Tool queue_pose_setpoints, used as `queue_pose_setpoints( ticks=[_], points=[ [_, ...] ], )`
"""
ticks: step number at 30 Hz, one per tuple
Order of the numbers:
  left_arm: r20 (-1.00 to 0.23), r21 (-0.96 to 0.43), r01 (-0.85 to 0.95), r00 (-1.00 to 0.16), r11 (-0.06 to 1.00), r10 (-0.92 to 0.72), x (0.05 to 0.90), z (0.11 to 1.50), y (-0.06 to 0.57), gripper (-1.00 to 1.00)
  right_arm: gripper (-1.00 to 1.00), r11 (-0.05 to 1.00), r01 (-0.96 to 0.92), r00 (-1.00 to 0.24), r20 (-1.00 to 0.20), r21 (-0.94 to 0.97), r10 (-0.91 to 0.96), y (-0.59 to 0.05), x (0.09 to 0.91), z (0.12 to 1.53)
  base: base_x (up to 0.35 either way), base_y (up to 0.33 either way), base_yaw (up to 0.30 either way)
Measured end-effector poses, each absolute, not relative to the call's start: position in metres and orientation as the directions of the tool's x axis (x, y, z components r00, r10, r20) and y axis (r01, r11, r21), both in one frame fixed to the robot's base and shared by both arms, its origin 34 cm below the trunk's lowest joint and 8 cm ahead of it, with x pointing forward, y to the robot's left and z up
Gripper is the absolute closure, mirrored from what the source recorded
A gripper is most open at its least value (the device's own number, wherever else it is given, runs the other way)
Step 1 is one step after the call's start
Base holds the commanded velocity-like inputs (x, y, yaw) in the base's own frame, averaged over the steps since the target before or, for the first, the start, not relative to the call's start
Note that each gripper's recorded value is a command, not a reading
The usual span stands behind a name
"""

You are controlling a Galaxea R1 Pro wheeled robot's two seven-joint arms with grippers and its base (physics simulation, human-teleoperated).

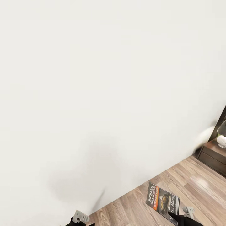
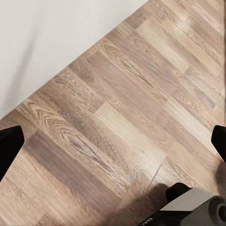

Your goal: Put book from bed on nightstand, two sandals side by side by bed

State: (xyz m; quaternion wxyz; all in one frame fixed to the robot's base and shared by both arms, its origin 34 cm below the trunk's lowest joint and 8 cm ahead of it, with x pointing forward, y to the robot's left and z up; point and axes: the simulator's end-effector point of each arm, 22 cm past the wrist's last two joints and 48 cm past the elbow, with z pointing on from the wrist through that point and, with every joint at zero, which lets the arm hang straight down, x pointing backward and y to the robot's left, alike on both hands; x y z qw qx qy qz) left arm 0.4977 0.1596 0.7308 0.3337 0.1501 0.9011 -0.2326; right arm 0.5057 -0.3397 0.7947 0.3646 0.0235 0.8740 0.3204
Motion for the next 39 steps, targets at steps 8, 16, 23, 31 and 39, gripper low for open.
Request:
queue_pose_setpoints(
  ticks=[8, 16, 23, 31, 39],
  points=[
    [-0.667, -0.321, 0.425, -0.736, 0.846, 0.116, 0.4961, 0.7287, 0.1592, -1.00, 1.00, 0.795, -0.188, -0.736, -0.618, 0.577, 0.275, -0.3402, 0.5048, 0.7923, 0.001, 0.000, -0.232],
    [-0.663, -0.324, 0.424, -0.739, 0.846, 0.116, 0.4947, 0.7268, 0.1591, -1.00, 1.00, 0.795, -0.184, -0.740, -0.614, 0.578, 0.275, -0.3402, 0.5037, 0.7902, 0.000, 0.000, -0.204],
    [-0.661, -0.325, 0.422, -0.741, 0.846, 0.116, 0.4940, 0.7256, 0.1592, -1.00, 1.00, 0.795, -0.183, -0.741, -0.612, 0.578, 0.275, -0.3402, 0.5031, 0.7891, 0.000, 0.000, -0.201],
    [-0.661, -0.325, 0.422, -0.742, 0.846, 0.116, 0.4938, 0.7254, 0.1591, -1.00, 1.00, 0.795, -0.182, -0.742, -0.612, 0.578, 0.275, -0.3402, 0.5030, 0.7889, 0.000, 0.000, -0.203],
    [-0.659, -0.326, 0.422, -0.743, 0.846, 0.116, 0.4932, 0.7246, 0.1592, -1.00, 1.00, 0.795, -0.182, -0.743, -0.610, 0.579, 0.275, -0.3400, 0.5025, 0.7881, 0.007, 0.000, -0.147]
  ],
)
